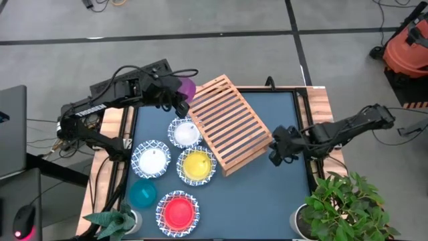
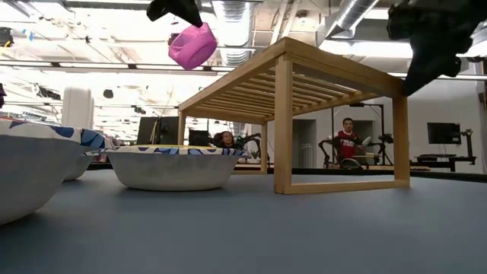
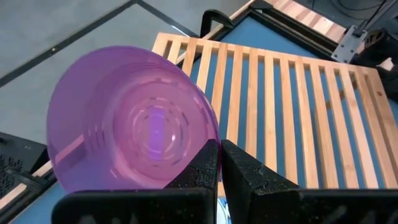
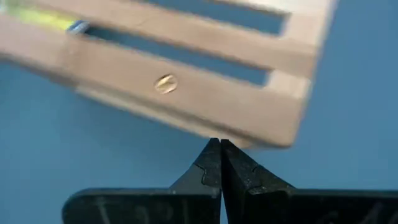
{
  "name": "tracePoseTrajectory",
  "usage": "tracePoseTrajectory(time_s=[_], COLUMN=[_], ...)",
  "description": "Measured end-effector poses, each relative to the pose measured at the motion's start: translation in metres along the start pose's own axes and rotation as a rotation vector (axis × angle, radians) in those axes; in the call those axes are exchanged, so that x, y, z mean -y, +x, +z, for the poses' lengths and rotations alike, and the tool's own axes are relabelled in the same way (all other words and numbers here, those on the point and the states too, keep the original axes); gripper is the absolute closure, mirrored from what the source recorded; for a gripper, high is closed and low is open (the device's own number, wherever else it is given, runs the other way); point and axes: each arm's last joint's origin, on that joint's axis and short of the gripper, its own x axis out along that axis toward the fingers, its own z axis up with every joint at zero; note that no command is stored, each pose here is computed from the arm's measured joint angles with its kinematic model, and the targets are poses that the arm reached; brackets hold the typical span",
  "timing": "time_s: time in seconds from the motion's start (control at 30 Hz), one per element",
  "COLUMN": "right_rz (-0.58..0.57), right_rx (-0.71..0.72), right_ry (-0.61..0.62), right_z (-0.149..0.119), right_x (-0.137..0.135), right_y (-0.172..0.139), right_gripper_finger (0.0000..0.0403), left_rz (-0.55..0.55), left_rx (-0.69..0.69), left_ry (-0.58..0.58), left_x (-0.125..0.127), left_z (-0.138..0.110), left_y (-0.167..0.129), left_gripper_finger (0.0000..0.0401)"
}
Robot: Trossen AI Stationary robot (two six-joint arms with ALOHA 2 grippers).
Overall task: Place and stack bowls onto a shelf
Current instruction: Put the violet bowl on the shelf
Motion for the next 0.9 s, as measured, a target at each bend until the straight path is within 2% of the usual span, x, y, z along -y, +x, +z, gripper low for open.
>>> tracePoseTrajectory(time_s=[0.2,0.53,0.7,0.8,0.9], right_rz=[-0.170,-0.355,-0.372,-0.367,-0.351], right_rx=[-0.015,0.025,0.048,0.057,0.069], right_ry=[0.099,0.207,0.218,0.233,0.243], right_z=[-0.001,0.000,0.005,0.006,0.006], right_x=[0.014,0.032,0.038,0.040,0.041], right_y=[0.003,0.003,0.002,0.001,-0.002], right_gripper_finger=[0.0383,0.0383,0.0383,0.0383,0.0383], left_rz=[-0.002,-0.007,-0.047,-0.090,-0.090], left_rx=[0.004,0.002,-0.043,-0.099,-0.152], left_ry=[-0.006,-0.001,0.034,0.085,0.125], left_x=[0.000,0.000,0.005,0.010,0.012], left_z=[0.000,0.000,-0.001,-0.004,-0.006], left_y=[0.000,0.000,0.012,0.031,0.053], left_gripper_finger=[0.0401,0.0401,0.0401,0.0401,0.0401])
